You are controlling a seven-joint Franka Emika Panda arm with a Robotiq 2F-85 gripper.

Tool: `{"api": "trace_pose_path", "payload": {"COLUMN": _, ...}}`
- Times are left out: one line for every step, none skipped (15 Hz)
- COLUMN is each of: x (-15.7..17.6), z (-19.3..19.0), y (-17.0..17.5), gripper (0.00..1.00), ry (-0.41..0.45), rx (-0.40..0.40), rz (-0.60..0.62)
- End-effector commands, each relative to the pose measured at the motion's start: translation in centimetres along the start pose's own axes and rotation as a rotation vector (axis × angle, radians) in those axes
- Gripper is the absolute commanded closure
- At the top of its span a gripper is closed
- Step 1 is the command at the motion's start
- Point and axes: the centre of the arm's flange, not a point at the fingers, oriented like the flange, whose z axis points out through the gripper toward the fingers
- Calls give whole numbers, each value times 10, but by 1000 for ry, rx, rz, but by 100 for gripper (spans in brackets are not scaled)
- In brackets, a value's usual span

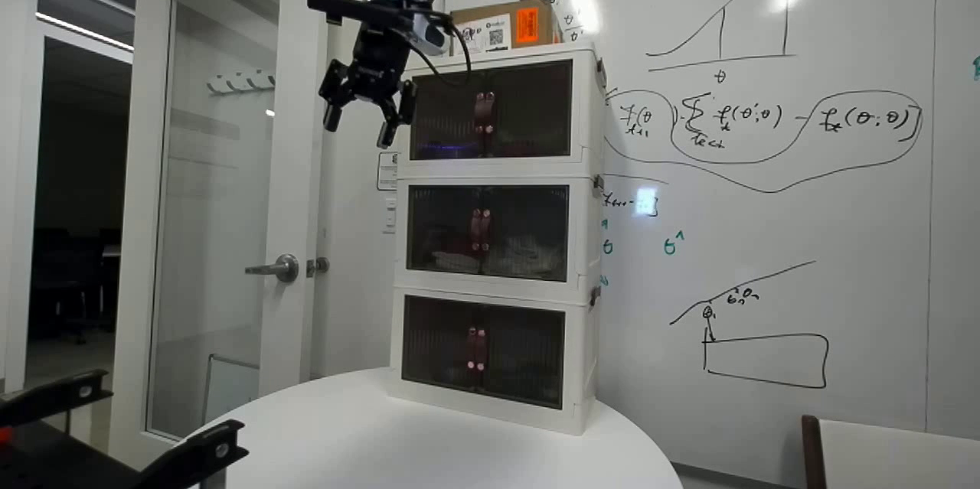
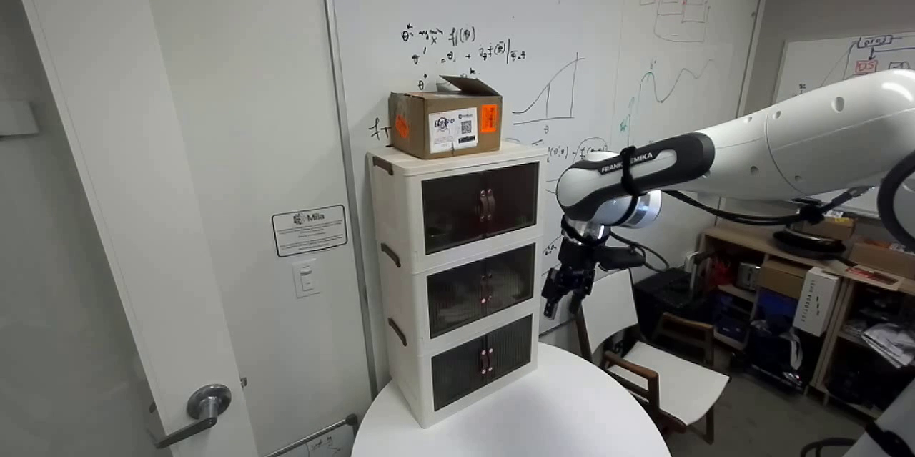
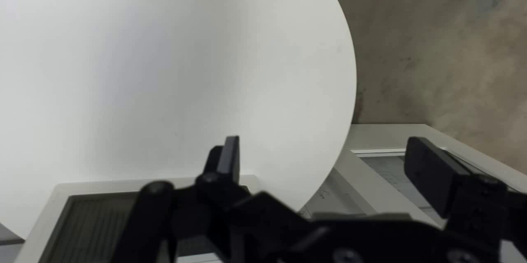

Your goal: Open the top right cabinet door

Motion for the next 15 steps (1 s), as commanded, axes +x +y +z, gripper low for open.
{"api": "trace_pose_path", "payload": {"x": 17, "z": -13, "y": 32, "gripper": 0, "ry": 65, "rx": 140, "rz": -103}}
{"api": "trace_pose_path", "payload": {"x": 20, "z": -17, "y": 43, "gripper": 0, "ry": 113, "rx": 175, "rz": -129}}
{"api": "trace_pose_path", "payload": {"x": 21, "z": -20, "y": 50, "gripper": 0, "ry": 148, "rx": 205, "rz": -157}}
{"api": "trace_pose_path", "payload": {"x": 24, "z": -24, "y": 59, "gripper": 0, "ry": 190, "rx": 232, "rz": -186}}
{"api": "trace_pose_path", "payload": {"x": 26, "z": -27, "y": 65, "gripper": 0, "ry": 223, "rx": 259, "rz": -220}}
{"api": "trace_pose_path", "payload": {"x": 28, "z": -30, "y": 72, "gripper": 0, "ry": 257, "rx": 282, "rz": -257}}
{"api": "trace_pose_path", "payload": {"x": 31, "z": -32, "y": 76, "gripper": 0, "ry": 291, "rx": 314, "rz": -283}}
{"api": "trace_pose_path", "payload": {"x": 32, "z": -34, "y": 79, "gripper": 0, "ry": 319, "rx": 346, "rz": -315}}
{"api": "trace_pose_path", "payload": {"x": 34, "z": -35, "y": 80, "gripper": 0, "ry": 344, "rx": 377, "rz": -351}}
{"api": "trace_pose_path", "payload": {"x": 37, "z": -35, "y": 82, "gripper": 0, "ry": 360, "rx": 420, "rz": -377}}
{"api": "trace_pose_path", "payload": {"x": 39, "z": -35, "y": 83, "gripper": 0, "ry": 372, "rx": 466, "rz": -402}}
{"api": "trace_pose_path", "payload": {"x": 41, "z": -32, "y": 84, "gripper": 0, "ry": 353, "rx": 524, "rz": -408}}
{"api": "trace_pose_path", "payload": {"x": 26, "z": -31, "y": 71, "gripper": 0, "ry": 360, "rx": 437, "rz": -369}}
{"api": "trace_pose_path", "payload": {"x": 27, "z": -30, "y": 72, "gripper": 0, "ry": 359, "rx": 471, "rz": -383}}
{"api": "trace_pose_path", "payload": {"x": 29, "z": -28, "y": 74, "gripper": 0, "ry": 357, "rx": 486, "rz": -390}}
